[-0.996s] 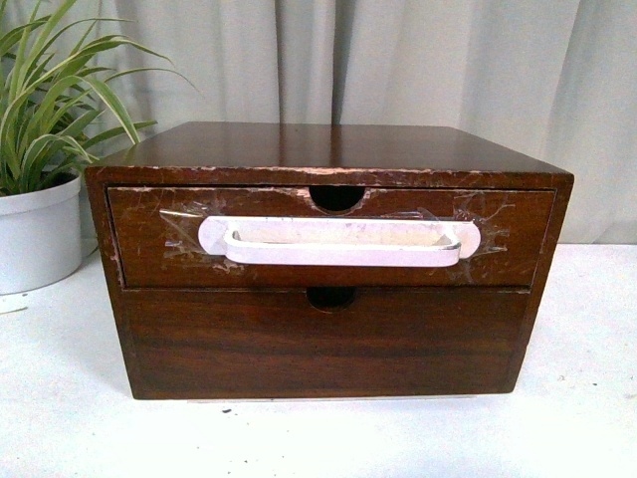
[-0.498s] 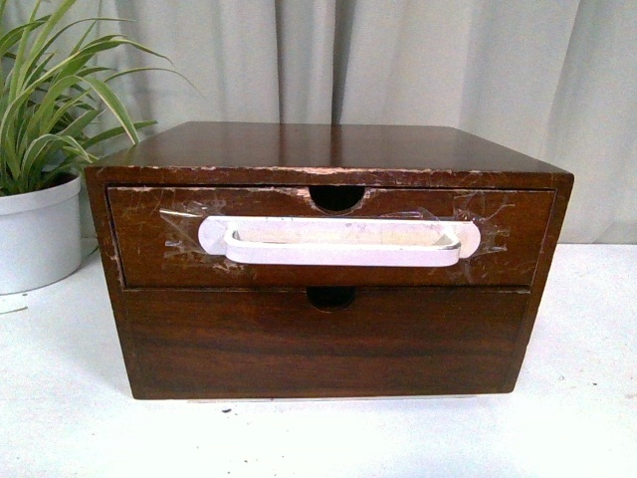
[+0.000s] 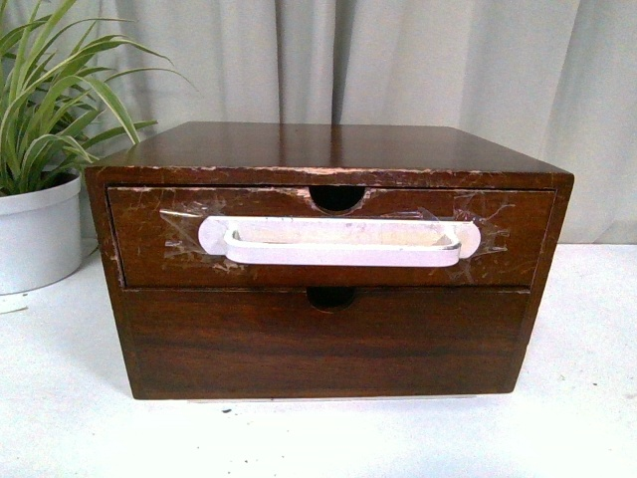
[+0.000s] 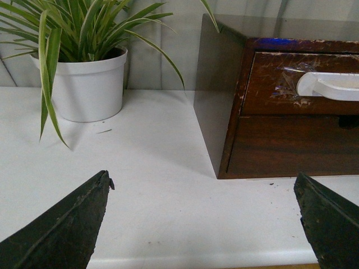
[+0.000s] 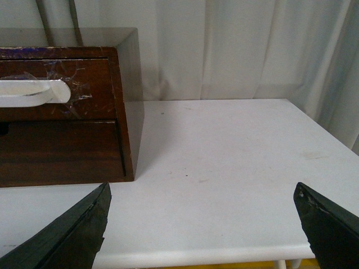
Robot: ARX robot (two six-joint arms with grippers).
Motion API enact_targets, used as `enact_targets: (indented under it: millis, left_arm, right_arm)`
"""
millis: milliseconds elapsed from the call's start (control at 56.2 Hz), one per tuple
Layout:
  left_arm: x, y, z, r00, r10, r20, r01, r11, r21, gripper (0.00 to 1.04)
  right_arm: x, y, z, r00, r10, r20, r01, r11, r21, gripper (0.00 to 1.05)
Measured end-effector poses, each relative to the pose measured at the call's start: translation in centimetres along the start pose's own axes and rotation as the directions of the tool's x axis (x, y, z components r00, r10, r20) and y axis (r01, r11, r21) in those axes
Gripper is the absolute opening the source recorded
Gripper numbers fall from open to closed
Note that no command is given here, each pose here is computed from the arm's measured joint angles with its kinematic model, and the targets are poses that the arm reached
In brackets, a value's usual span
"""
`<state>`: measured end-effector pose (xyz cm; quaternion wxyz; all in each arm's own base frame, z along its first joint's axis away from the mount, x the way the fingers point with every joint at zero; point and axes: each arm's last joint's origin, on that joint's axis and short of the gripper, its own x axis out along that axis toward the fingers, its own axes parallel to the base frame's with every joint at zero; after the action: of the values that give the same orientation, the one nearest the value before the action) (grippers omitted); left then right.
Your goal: Open drawer
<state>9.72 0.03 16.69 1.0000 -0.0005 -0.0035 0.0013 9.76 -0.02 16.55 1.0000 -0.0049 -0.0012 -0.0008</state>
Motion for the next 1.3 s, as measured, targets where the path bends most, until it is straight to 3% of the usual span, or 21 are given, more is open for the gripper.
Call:
enact_targets:
  millis: [534, 587, 676, 765, 1014, 1103, 1299]
  left_arm:
    - [0.0, 0.0, 0.0, 1.000, 0.000, 0.000, 0.000, 1.000, 0.000, 0.98]
    - [0.0, 0.0, -0.1, 1.000, 0.011, -0.011, -0.011, 1.000, -0.004, 0.98]
    - [0.3, 0.1, -0.1, 0.996, 0.037, -0.077, -0.037, 0.999, 0.007, 0.98]
    - [0.9, 0.0, 0.6, 0.993, -0.047, -0.105, 0.052, 0.998, 0.044, 0.98]
    - [4.0, -0.7, 4.0, 0.917, -0.334, -0.219, 0.385, 0.885, 0.263, 0.98]
    - [6.0, -1.2, 5.4, 0.850, -0.431, -0.303, 0.521, 0.771, 0.365, 0.98]
    - [9.3, -2.6, 8.4, 0.732, -0.554, -0.397, 0.680, 0.567, 0.464, 0.98]
  right_arm:
    - [0.0, 0.0, 0.0, 1.000, 0.000, 0.000, 0.000, 1.000, 0.000, 0.96]
    - [0.0, 0.0, -0.1, 0.993, 0.106, -0.055, -0.108, 0.994, -0.023, 0.96]
    - [0.3, 0.1, 0.1, 0.938, 0.315, -0.143, -0.324, 0.945, -0.045, 0.96]
    - [0.9, 0.3, 1.4, 0.899, 0.404, -0.169, -0.422, 0.902, -0.089, 0.96]
    - [4.3, 0.4, 6.1, 0.873, 0.432, -0.227, -0.483, 0.831, -0.277, 0.96]
    - [5.7, 0.9, 7.8, 0.850, 0.456, -0.263, -0.524, 0.779, -0.344, 0.96]
    - [8.0, 2.3, 11.1, 0.826, 0.487, -0.285, -0.564, 0.694, -0.447, 0.96]
